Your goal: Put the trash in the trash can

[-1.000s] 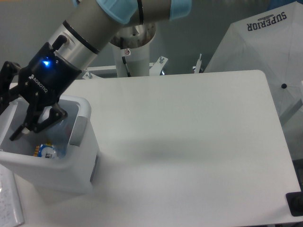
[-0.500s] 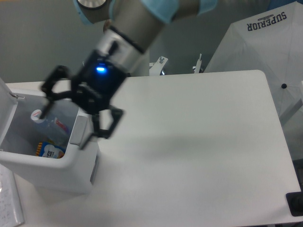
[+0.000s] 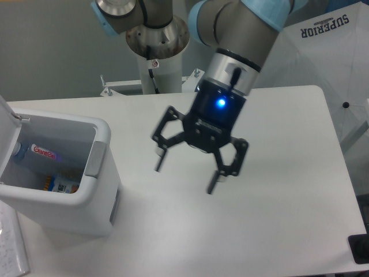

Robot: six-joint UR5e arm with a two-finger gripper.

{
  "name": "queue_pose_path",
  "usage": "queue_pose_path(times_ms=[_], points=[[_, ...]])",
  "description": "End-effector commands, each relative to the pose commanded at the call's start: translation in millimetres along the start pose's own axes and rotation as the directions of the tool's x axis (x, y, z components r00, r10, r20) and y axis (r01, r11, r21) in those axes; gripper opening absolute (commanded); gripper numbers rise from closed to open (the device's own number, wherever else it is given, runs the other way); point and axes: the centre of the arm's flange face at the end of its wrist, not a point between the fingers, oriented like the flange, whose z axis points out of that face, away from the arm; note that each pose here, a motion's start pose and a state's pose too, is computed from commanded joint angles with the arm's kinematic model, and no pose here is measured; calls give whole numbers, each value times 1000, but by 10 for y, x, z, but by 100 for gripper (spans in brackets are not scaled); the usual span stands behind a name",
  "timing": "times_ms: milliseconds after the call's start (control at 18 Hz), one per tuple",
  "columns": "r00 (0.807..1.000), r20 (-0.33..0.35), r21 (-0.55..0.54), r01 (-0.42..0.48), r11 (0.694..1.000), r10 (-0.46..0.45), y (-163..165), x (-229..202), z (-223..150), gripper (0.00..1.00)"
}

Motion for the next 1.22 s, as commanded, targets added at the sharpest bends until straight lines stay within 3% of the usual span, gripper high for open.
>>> queue_pose_path(times_ms=[278,389,500,667,722,889,1056,1222], points=[[994,46,-108,-92,990,97,243,-148,246,100],[977,24,-124,-206,971,210,281,-170,308,100],[953,-10,-181,-301,936,304,340,-201,349,100],[906,-65,-353,-413,840,418,457,-316,324,100],[898,-81,-375,-430,821,433,456,-358,343,100],[896,-144,-411,-441,798,421,337,-489,305,100],[879,-278,-527,-477,704,388,175,-666,347,100],[878,-278,-530,-478,700,390,148,-682,396,100]])
